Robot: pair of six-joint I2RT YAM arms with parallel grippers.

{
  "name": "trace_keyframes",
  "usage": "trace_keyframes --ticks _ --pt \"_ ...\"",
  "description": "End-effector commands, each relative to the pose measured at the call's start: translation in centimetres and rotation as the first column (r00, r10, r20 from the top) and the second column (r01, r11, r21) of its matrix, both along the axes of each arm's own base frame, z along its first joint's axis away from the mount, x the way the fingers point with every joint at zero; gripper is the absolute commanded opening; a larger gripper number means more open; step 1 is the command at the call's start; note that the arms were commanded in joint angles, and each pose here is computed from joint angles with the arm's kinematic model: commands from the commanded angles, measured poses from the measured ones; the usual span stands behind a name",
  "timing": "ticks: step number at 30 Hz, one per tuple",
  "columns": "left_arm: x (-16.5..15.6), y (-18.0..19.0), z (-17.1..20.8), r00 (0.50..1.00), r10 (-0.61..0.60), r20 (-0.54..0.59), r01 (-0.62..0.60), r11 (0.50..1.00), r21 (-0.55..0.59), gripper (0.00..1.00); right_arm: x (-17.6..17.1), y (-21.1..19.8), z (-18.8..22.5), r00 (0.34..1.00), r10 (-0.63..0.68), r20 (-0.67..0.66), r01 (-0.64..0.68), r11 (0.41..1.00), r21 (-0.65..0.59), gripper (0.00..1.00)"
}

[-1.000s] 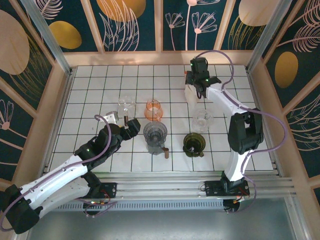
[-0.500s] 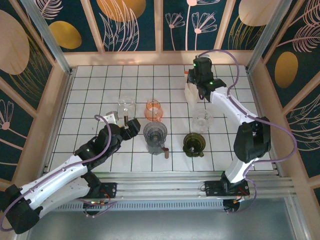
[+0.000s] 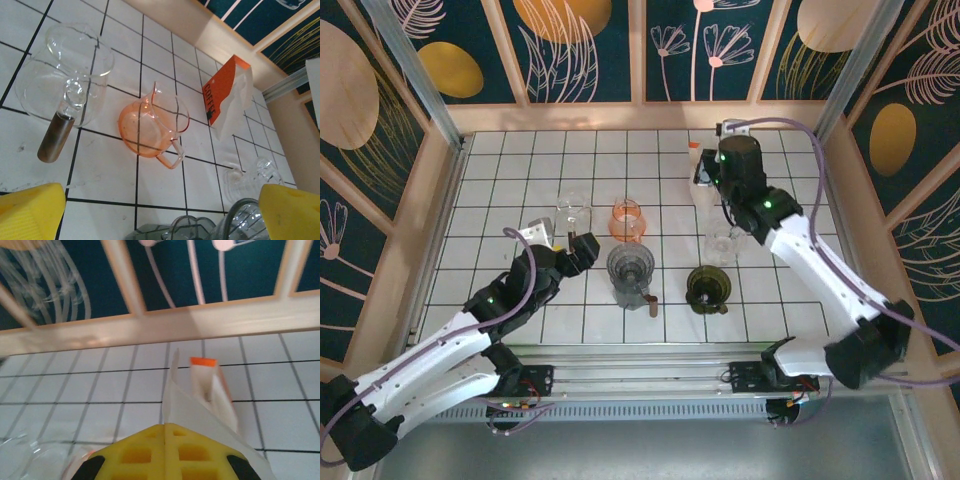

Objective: Place the coffee filter in the dripper

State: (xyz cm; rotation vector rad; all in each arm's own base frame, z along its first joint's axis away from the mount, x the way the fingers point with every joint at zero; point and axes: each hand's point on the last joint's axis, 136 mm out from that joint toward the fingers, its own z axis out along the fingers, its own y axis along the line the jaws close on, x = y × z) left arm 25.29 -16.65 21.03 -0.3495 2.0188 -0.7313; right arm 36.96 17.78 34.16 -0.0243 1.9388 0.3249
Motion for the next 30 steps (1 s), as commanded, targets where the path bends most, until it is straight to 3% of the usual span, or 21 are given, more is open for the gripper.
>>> trace_keyframes --ticks 1,9,15,21,30 --pt "-0.2 0.5 1.7 0.999 0.002 0.036 -0.002 1.000 0.011 0.99 -4.3 1.3 -0.3 0.996 0.072 -0.058 -0.070 0.997 0.044 0.00" --pt "-0.8 1.1 3.5 0.998 -0.003 0.065 0.002 1.000 0.009 0.99 -13.1 6.0 0.4 0.945 0.282 -0.165 -0.277 0.960 0.052 0.00" --pt "-1.2 1.7 4.4 0.997 0.001 0.082 -0.001 1.000 0.002 0.99 -17.2 8.5 0.2 0.893 0.370 -0.257 -0.375 0.927 0.030 0.00" --pt "-1.2 1.5 5.1 0.996 -0.011 0.089 0.010 1.000 0.012 0.99 -19.0 10.4 -1.6 0.846 0.392 -0.361 -0.431 0.902 -0.031 0.00" --pt "-1.3 1.4 5.6 0.995 -0.022 0.102 0.021 1.000 0.018 0.99 -18.5 12.9 -4.1 0.806 0.361 -0.470 -0.478 0.864 -0.157 0.00"
